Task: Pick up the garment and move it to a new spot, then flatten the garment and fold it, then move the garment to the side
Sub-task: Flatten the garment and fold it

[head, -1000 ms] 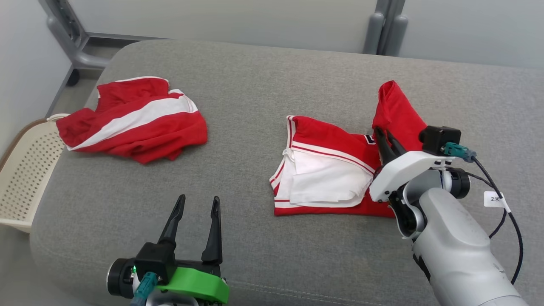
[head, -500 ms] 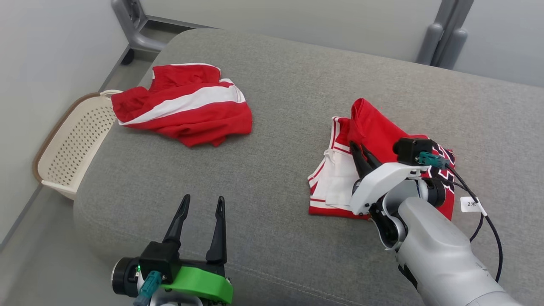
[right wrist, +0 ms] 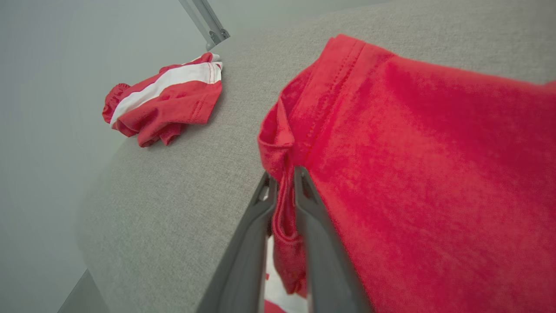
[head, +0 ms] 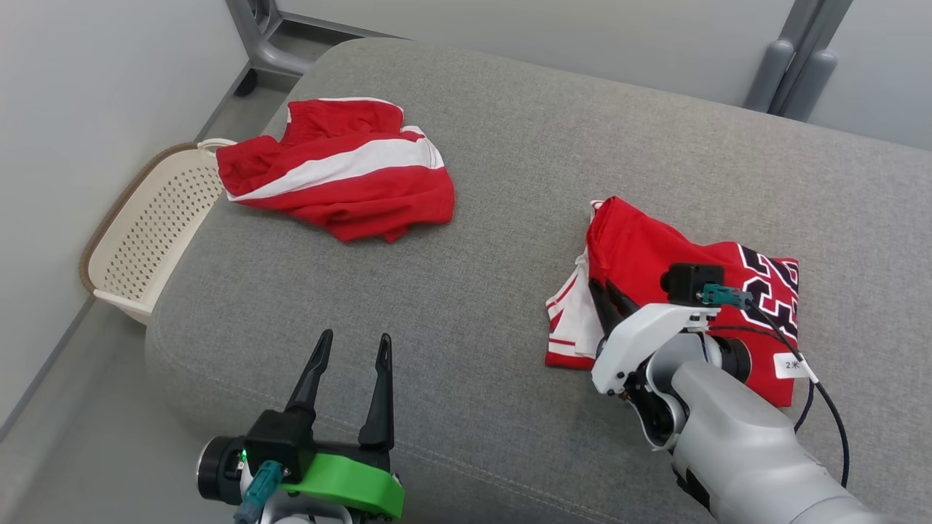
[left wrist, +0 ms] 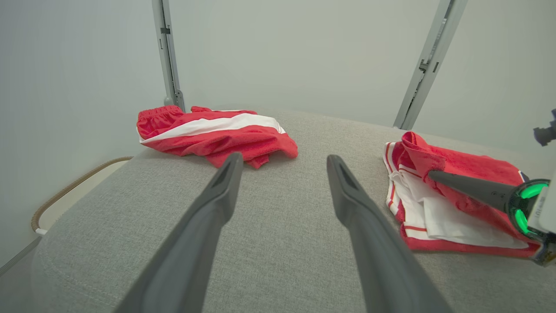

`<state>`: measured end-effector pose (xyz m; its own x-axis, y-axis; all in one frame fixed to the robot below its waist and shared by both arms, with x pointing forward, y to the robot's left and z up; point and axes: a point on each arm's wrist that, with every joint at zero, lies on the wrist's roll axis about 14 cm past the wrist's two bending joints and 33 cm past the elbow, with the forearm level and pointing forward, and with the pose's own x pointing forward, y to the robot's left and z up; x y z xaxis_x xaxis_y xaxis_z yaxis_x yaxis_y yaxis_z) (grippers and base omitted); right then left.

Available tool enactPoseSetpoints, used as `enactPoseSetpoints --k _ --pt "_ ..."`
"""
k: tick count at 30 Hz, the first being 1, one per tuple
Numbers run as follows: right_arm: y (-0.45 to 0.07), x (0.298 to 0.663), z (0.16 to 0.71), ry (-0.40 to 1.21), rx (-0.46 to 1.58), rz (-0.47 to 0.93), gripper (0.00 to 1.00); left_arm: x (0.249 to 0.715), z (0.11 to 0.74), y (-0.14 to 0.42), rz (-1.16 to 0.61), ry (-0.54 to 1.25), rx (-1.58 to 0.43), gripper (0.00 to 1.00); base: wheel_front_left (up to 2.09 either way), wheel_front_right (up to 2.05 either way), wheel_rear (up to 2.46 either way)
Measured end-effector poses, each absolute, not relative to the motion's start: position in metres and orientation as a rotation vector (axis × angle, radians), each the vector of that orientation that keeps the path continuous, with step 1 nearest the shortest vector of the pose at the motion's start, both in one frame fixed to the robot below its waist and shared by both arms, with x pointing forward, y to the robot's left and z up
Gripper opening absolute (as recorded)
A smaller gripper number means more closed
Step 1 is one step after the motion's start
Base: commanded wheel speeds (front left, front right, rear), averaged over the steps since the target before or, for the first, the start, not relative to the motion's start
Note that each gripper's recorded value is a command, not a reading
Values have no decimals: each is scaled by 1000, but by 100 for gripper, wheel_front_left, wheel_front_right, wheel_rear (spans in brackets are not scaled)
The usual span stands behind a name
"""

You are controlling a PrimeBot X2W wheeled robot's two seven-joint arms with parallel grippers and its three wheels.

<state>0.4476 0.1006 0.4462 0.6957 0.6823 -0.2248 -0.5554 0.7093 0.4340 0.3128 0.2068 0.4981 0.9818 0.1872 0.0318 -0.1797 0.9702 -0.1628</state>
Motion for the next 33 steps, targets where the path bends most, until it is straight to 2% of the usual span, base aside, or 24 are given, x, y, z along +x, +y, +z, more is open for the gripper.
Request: enactPoseSetpoints --k 1,2,8,18,24,33 --pt "102 446 447 390 360 711 86 313 498 206 184 -46 -160 100 0 0 0" --pt "104 444 449 391 372 716 100 313 498 206 185 -46 -160 100 0 0 0" --pt "107 440 464 364 417 733 100 317 496 200 163 -41 -164 100 0 0 0" --pt "65 468 516 144 381 654 100 330 495 183 98 -38 -172 100 0 0 0" --pt "0 476 525 32 298 505 100 345 497 165 34 -40 -178 100 0 0 0" --pt "-92 460 529 -50 197 294 100 366 497 144 -25 -34 -217 100 0 0 0"
